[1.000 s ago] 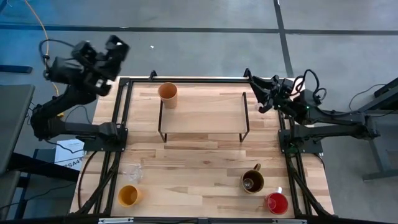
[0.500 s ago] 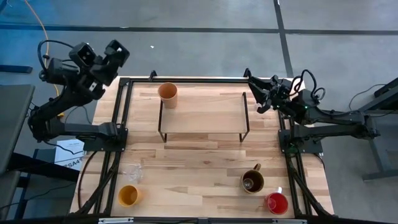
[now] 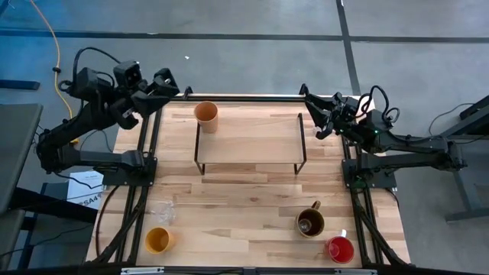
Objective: Stack small to large cups/mugs on shelf
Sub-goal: Put the yellow cup on the shelf
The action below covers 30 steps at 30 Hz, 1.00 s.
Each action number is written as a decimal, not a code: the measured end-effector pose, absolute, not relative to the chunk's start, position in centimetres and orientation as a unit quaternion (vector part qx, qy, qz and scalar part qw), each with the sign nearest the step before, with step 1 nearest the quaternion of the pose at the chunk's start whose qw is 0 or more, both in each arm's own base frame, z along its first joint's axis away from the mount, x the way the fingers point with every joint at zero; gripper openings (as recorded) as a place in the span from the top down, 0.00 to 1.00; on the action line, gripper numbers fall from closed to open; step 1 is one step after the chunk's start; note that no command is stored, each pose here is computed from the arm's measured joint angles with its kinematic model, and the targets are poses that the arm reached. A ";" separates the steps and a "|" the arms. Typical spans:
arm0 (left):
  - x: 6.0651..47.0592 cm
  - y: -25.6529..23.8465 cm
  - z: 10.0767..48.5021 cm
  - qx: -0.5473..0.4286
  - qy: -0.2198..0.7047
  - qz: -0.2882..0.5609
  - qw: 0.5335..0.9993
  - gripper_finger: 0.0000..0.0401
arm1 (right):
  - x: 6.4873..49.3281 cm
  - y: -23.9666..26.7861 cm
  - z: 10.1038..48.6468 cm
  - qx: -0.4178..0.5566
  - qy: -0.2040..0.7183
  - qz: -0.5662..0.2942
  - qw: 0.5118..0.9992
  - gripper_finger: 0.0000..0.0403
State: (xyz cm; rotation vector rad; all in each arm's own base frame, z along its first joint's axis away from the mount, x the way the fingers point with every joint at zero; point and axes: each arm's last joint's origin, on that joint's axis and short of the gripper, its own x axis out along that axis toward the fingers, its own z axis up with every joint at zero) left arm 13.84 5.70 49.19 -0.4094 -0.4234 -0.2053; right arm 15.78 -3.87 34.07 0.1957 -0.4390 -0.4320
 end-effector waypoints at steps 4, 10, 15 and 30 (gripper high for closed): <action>13.9 5.8 49.3 -0.235 -0.216 -0.089 0.943 0.60 | 15.8 -3.9 34.1 0.097 -0.216 -0.216 0.947 0.59; 13.7 5.7 49.4 -0.233 -0.214 -0.105 0.943 0.60 | 15.8 -3.9 34.1 0.097 -0.216 -0.218 0.947 0.59; 13.9 5.8 49.0 -0.227 -0.193 -0.094 0.950 0.60 | 15.8 -3.9 34.1 0.097 -0.216 -0.220 0.946 0.59; 15.2 4.8 46.6 -0.171 -0.102 0.007 0.980 0.94 | 15.8 -3.9 34.1 0.098 -0.217 -0.221 0.946 0.59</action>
